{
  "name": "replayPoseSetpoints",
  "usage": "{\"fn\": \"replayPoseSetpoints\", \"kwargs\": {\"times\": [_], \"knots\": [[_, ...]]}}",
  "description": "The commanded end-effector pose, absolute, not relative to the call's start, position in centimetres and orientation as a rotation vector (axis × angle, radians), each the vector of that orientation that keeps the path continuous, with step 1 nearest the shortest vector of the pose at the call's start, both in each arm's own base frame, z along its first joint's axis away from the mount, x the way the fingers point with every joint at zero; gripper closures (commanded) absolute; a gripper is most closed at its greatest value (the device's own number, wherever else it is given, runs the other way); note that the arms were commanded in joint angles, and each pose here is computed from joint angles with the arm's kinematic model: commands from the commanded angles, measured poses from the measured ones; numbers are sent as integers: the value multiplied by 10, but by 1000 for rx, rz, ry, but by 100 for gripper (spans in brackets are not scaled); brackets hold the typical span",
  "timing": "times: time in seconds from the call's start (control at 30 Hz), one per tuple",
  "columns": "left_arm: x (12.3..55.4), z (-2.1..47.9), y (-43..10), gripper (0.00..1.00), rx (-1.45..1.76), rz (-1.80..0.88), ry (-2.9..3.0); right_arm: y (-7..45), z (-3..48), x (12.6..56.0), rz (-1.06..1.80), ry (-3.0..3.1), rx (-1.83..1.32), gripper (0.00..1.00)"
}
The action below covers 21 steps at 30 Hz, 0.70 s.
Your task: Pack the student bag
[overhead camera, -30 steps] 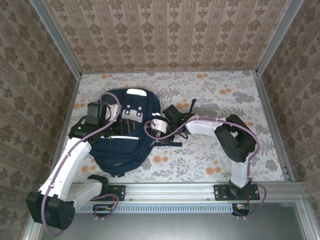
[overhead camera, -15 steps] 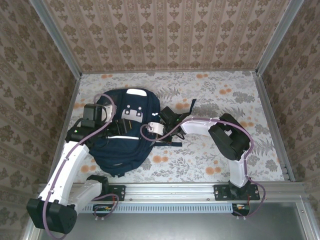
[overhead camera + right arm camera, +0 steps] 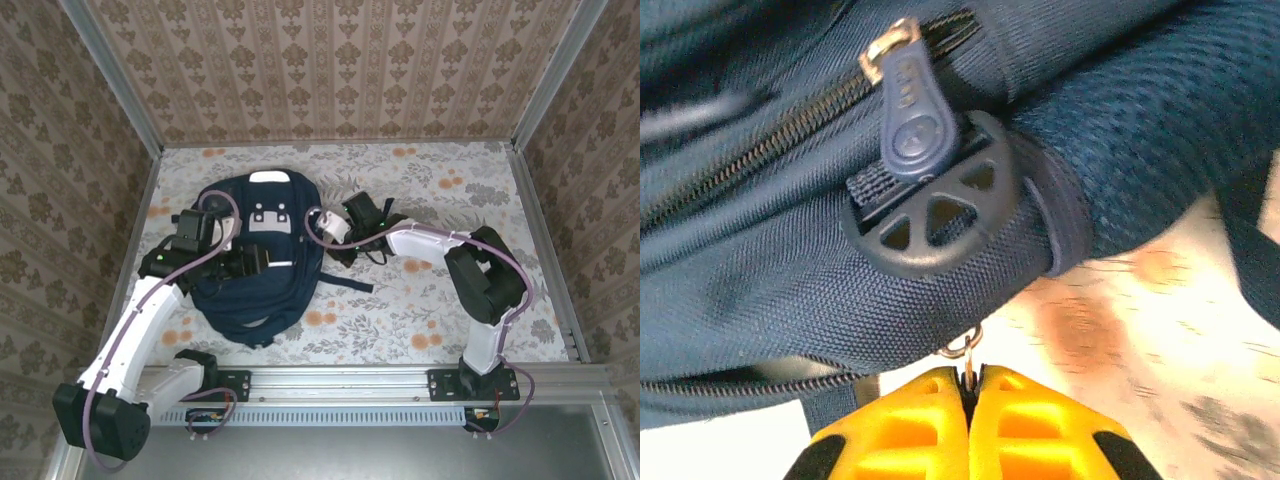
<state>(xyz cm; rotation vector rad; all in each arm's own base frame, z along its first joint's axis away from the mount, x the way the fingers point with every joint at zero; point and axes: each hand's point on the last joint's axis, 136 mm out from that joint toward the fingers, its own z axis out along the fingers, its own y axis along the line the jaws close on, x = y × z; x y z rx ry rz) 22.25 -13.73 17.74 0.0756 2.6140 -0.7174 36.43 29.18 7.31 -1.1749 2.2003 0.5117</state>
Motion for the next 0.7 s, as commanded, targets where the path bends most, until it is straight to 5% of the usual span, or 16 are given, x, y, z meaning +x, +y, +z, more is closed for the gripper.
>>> {"fn": "replayPoseSetpoints", "kwargs": {"times": [0.0, 0.27, 0.67], "knots": [[209, 168, -141, 25, 138, -671, 2670, 269, 114, 402, 480, 2186, -966, 100], [177, 131, -192, 23, 622, -500, 2767, 259, 101, 404, 472, 2231, -945, 100], [229, 154, -220, 19, 994, -155, 2507, 253, 110, 409, 492, 2204, -891, 100]]}}
